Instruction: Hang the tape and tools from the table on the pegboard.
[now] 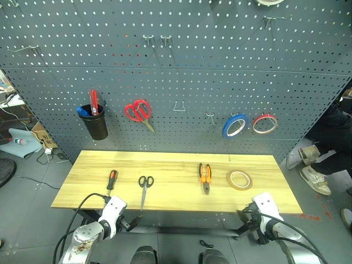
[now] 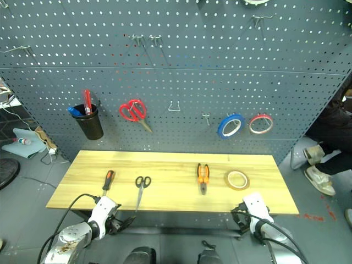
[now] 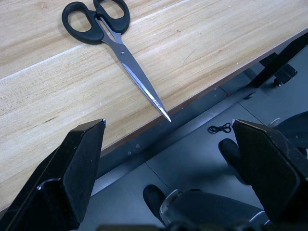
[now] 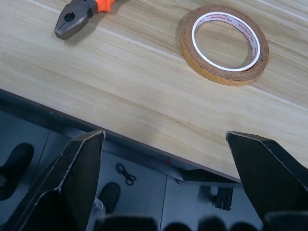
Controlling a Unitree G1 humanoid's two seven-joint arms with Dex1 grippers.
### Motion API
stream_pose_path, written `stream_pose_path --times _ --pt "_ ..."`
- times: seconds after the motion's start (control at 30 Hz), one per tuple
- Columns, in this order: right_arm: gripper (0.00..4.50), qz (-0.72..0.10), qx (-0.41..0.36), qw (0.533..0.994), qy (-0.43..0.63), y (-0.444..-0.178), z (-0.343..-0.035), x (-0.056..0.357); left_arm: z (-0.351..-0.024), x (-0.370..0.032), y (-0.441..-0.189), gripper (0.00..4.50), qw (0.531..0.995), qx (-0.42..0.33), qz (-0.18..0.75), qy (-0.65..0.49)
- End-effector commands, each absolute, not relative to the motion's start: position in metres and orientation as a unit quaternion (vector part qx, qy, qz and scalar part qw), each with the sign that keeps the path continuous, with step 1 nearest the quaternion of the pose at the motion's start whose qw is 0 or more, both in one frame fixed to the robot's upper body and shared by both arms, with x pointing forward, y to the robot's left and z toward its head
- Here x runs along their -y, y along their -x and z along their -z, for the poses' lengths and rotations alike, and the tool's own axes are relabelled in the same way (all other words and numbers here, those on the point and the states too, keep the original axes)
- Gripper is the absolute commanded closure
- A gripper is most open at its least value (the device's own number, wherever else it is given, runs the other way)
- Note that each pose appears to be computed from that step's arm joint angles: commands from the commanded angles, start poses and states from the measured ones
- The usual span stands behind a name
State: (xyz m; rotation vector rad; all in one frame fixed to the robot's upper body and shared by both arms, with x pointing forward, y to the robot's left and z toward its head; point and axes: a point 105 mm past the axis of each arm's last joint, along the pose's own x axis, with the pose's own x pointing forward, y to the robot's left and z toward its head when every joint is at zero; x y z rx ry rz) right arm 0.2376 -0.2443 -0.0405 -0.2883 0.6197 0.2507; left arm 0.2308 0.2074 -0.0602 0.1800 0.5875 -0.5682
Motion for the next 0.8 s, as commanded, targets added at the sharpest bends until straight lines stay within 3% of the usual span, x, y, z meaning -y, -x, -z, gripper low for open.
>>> stream_pose_path --times 0.03,0.23,0.43,0.6,0.8 --pt "0.0 -0.124 -0.278 0.94 0.154 -0.246 0.025 0.244 0.05 -0.207 -0.236 0.02 0.919 -0.267 0.278 -0.087" --pt "0.0 -0.16 -0.269 0.929 0.199 -0.25 0.014 0.241 0.028 -0.2 -0.226 0.02 0.913 -0.256 0.311 -0.061" --pt "0.0 -0.208 -0.254 0.914 0.238 -0.274 -0.024 0.245 -0.043 -0.153 -0.227 0.02 0.887 -0.172 0.426 -0.048" --pt "0.0 -0.233 -0.269 0.898 0.258 -0.315 -0.047 0.259 -0.109 -0.099 -0.254 0.02 0.863 -0.053 0.502 -0.026" --pt "0.0 -0.252 -0.292 0.885 0.261 -0.357 -0.051 0.262 -0.126 -0.072 -0.266 0.02 0.823 -0.03 0.567 0.008"
